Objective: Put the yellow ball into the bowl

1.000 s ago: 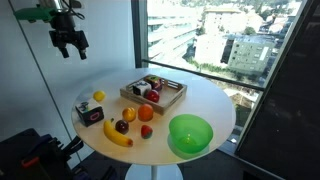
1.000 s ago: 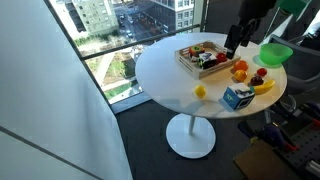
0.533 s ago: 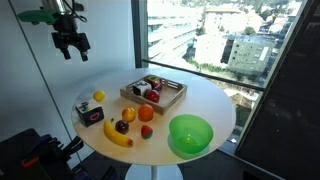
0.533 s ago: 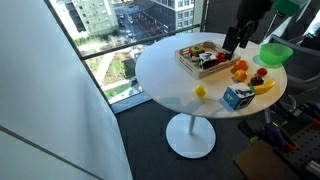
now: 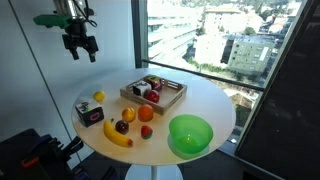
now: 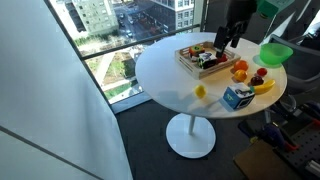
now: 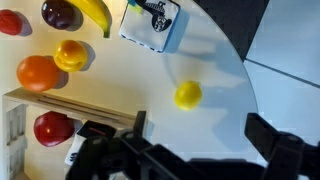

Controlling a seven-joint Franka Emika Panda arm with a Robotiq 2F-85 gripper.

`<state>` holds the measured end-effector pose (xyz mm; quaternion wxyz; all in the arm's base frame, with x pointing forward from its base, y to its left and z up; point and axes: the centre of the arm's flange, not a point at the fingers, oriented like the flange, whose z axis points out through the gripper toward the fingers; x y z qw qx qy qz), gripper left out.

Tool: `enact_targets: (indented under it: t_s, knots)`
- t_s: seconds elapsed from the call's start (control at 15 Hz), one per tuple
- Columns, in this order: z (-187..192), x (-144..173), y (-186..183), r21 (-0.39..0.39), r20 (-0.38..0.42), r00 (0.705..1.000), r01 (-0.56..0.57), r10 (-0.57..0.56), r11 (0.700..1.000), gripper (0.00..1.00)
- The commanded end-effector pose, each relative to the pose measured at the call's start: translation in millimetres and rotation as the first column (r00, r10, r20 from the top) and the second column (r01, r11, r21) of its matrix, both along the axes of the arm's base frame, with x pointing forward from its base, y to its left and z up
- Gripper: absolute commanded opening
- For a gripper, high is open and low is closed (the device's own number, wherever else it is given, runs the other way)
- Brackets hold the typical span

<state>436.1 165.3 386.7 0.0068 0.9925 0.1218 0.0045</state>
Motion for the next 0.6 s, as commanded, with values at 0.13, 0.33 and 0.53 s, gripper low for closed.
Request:
enact_targets:
  t_s: [0.13, 0.33, 0.53]
  knots:
    - [-20, 33, 5, 0.029, -0.038, 0.998, -0.053, 0.055, 0.998, 1.0]
    - [-38, 43, 7, 0.031, -0.073, 0.993, -0.094, 0.096, 0.995, 1.0]
    - [-57, 48, 11, 0.022, -0.1, 0.984, -0.144, 0.145, 0.989, 1.0]
